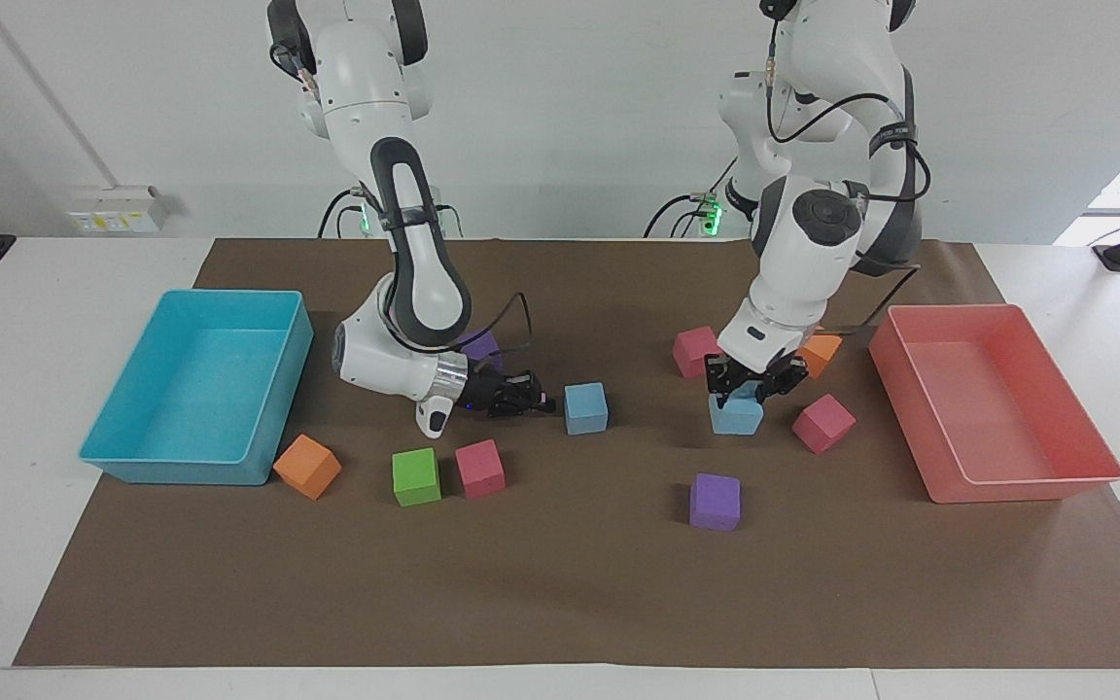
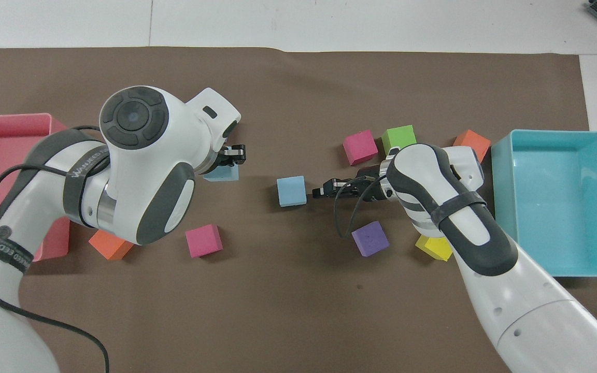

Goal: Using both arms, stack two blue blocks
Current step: 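Carry the held cube with the left gripper toward the placed cube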

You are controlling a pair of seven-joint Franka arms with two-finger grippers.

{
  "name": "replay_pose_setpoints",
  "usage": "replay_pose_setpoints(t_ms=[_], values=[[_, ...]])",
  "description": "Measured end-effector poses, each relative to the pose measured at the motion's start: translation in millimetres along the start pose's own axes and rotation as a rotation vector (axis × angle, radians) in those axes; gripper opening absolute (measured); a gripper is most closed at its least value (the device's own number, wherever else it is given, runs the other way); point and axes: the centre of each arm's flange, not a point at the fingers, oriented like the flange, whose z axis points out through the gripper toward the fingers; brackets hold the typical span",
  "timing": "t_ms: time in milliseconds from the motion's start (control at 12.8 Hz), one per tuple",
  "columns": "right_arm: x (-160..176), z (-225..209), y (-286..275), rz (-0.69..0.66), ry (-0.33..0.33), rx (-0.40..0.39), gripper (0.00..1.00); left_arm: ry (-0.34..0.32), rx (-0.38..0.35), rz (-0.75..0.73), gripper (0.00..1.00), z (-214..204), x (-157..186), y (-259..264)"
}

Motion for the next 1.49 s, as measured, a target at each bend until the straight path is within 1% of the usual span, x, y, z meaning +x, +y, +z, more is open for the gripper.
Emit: replay_pose_setpoints(t_ms=[235, 392, 627, 705, 1019, 1489], values=[[0.0, 0.0, 0.0, 0.000, 0.000, 0.000, 0.01, -0.020, 0.004, -0.026, 0.52, 14.0, -21.8, 43.9], [0.0, 0.0, 0.0, 0.000, 0.000, 0.000, 0.01, -0.018, 0.000, -0.062, 0.52, 24.4, -20.1, 70.3], [0.0, 0.0, 0.0, 0.000, 0.000, 0.000, 0.01, -0.011, -0.015, -0.085, 0.52, 27.6, -9.9, 81.0], [0.0, 0.0, 0.0, 0.000, 0.000, 0.000, 0.01, -0.015, -0.019, -0.082, 0.52, 28.1, -11.4, 84.3], [0.0, 0.1, 0.1, 0.000, 0.000, 0.000, 0.01, -0.039, -0.021, -0.049, 0.52, 39.2, -36.9, 119.2], [0.0, 0.1, 0.1, 0.000, 0.000, 0.000, 0.01, -0.053, -0.009, -0.056, 0.52, 51.1, -41.2, 124.3]])
